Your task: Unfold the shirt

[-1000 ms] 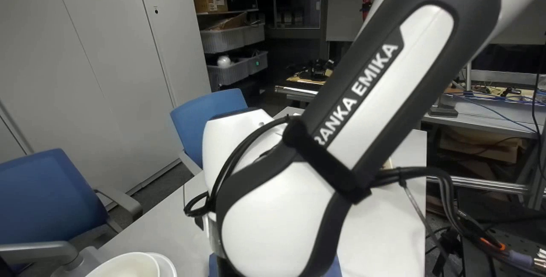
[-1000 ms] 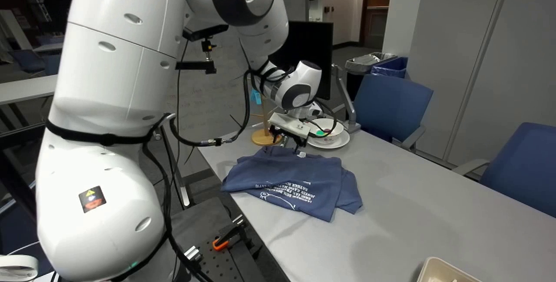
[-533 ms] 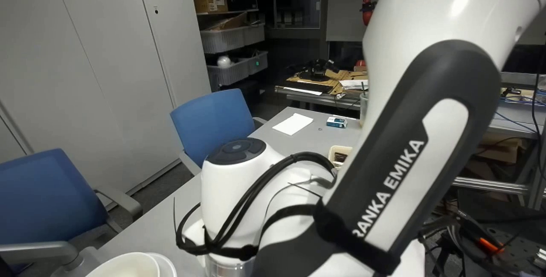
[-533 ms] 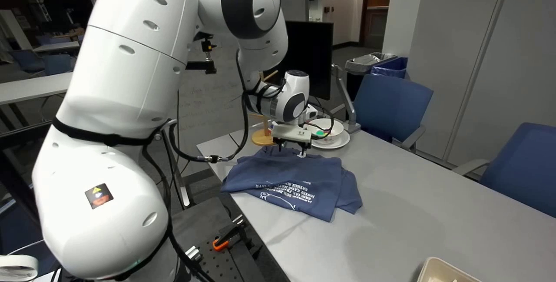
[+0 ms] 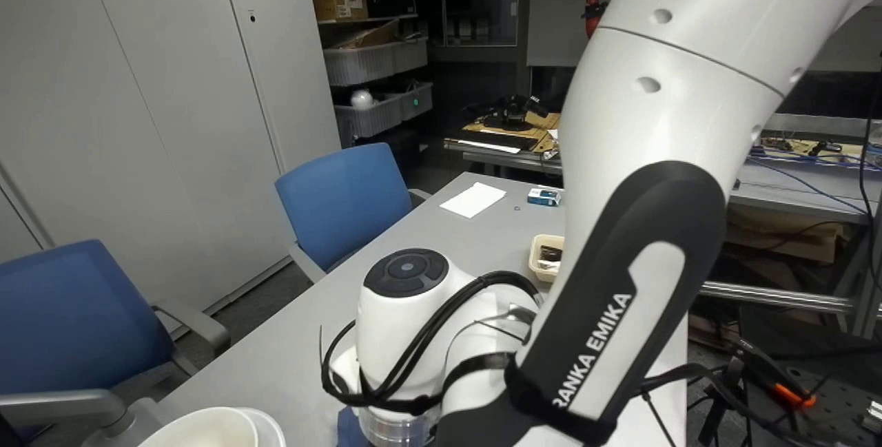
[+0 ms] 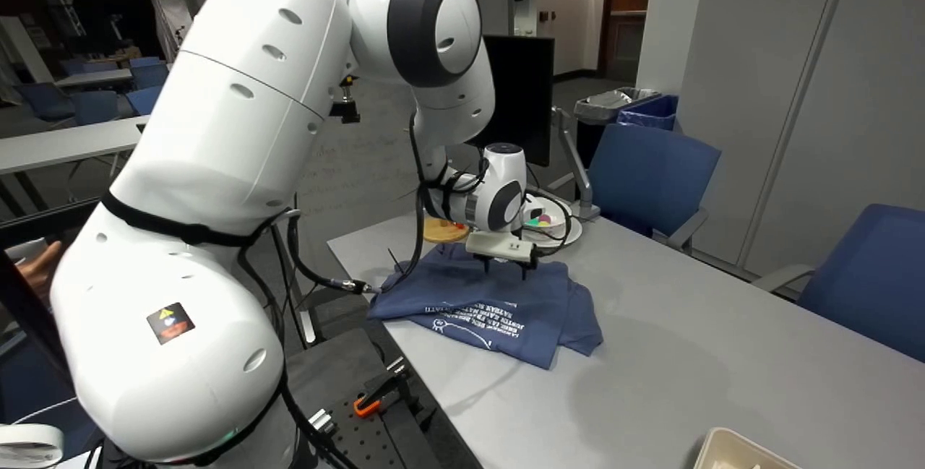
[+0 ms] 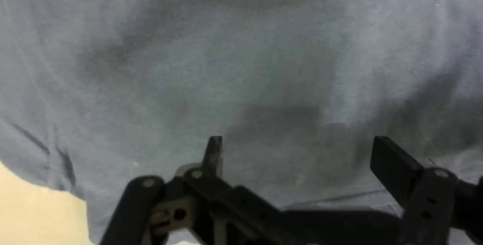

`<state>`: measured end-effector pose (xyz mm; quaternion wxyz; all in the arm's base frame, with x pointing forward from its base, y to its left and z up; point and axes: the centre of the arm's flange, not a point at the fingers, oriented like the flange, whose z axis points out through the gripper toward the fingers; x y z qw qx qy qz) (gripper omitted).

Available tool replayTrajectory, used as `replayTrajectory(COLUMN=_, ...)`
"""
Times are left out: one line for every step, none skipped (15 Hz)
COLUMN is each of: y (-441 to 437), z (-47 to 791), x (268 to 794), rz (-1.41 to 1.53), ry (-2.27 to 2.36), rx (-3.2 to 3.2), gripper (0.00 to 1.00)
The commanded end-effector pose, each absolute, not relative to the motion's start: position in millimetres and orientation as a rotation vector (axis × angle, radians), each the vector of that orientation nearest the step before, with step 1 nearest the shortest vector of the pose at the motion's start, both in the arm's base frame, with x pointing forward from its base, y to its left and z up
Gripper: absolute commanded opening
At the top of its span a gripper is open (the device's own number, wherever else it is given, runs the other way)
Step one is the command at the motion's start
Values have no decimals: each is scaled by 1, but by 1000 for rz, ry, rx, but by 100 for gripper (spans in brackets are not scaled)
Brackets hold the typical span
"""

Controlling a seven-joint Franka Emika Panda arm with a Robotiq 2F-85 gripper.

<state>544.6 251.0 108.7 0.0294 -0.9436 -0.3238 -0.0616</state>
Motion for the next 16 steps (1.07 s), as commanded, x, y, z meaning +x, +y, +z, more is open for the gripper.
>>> replayTrajectory(y=246, z=87, x=562, rz=-204, ry=-900, rx=-2953, gripper=100)
replayTrajectory(y=245, z=84, x=564, rz=-200, ry=-881, rx=-2960, gripper=100)
replayTrajectory(y=243, z=80, x=567, rz=-200, ry=-863, rx=-2966, gripper=100)
replayTrajectory(y=241, z=77, x=570, rz=-197, ry=-840, rx=-2973, gripper=100)
replayTrajectory(y=238, z=74, x=573, rz=-197, ry=-817, rx=-2982, gripper=100)
replayTrajectory(y=232, z=71, x=577, rz=-193, ry=-788, rx=-2996, gripper=100)
replayTrajectory(y=226, z=69, x=580, rz=-195, ry=-763, rx=-3009, gripper=100)
replayTrajectory(y=220, z=67, x=583, rz=-194, ry=-740, rx=-3023, gripper=100)
replayTrajectory(y=211, z=67, x=586, rz=-193, ry=-708, rx=-3039, gripper=100)
replayTrajectory(y=203, z=68, x=589, rz=-196, ry=-680, rx=-3055, gripper=100)
replayTrajectory(y=194, z=68, x=591, rz=-197, ry=-657, rx=-3071, gripper=100)
replayTrajectory(y=184, z=67, x=593, rz=-194, ry=-630, rx=-3087, gripper=100)
replayTrajectory(y=175, z=67, x=595, rz=-193, ry=-604, rx=-3104, gripper=100)
replayTrajectory(y=164, z=67, x=597, rz=-191, ry=-576, rx=-3121, gripper=100)
replayTrajectory(y=154, z=67, x=599, rz=-191, ry=-547, rx=-3138, gripper=100)
replayTrajectory(y=142, z=67, x=602, rz=-190, ry=-515, rx=-3156, gripper=100)
